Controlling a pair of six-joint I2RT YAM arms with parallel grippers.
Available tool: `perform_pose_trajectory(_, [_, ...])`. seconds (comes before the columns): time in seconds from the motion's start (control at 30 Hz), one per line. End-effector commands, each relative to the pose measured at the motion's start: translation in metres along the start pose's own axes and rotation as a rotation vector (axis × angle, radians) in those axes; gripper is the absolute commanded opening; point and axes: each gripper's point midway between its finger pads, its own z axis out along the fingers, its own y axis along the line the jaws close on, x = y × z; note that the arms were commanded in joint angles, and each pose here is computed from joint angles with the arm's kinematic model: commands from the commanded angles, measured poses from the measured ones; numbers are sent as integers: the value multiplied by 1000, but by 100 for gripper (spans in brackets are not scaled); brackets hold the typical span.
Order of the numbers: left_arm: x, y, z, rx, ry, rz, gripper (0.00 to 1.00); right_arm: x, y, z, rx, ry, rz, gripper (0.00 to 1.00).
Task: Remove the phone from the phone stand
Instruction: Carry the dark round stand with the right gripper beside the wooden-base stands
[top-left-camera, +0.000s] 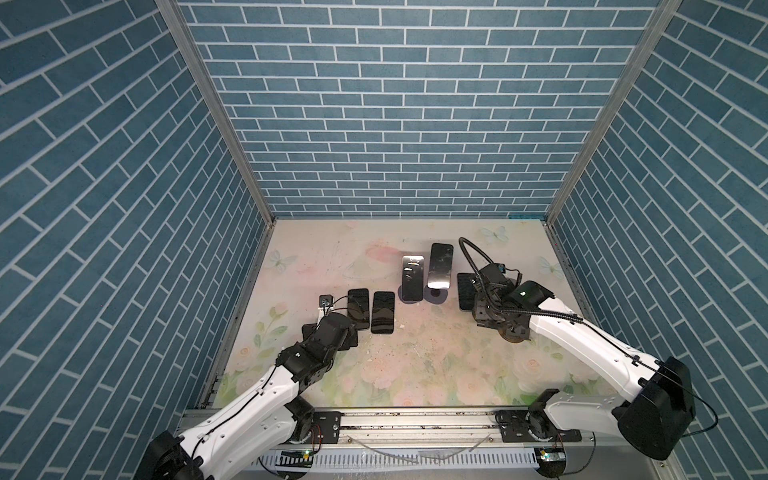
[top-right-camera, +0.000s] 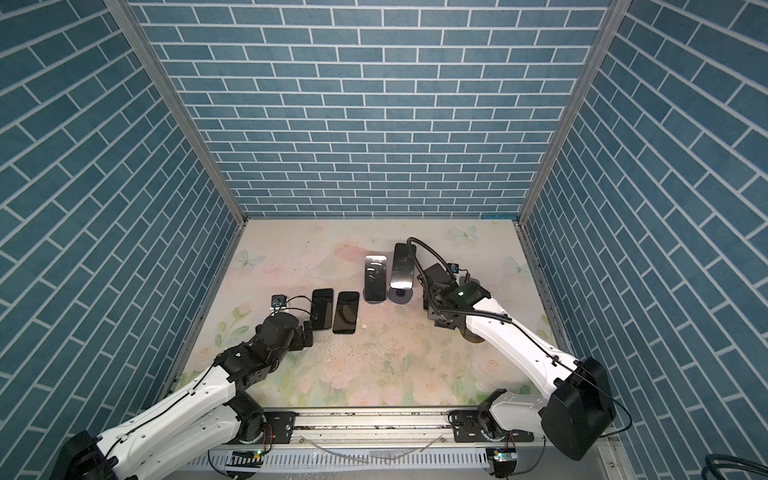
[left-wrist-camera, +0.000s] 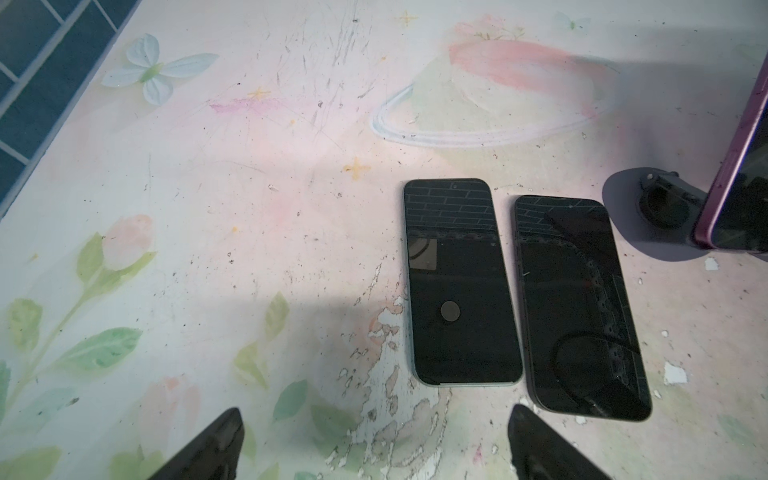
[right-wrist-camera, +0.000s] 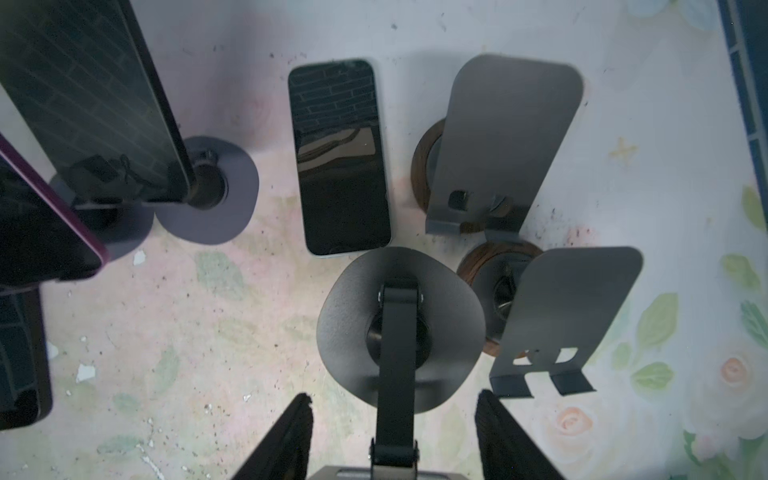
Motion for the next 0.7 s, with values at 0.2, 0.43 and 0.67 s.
perform_pose_trajectory(0.2, [-25,-3,-7,-9,-51,-17,100,-65,-27,-21,12,-112,38,46])
perform_pose_trajectory(0.43, [-38,-11,-5,6,-71,-14,100,-93,-58,-17,31,-124,103,46])
perform_pose_trajectory(0.67, [-48,-23,2,16,-59,-4,100,-110,-97,-8,61,-129,198,46])
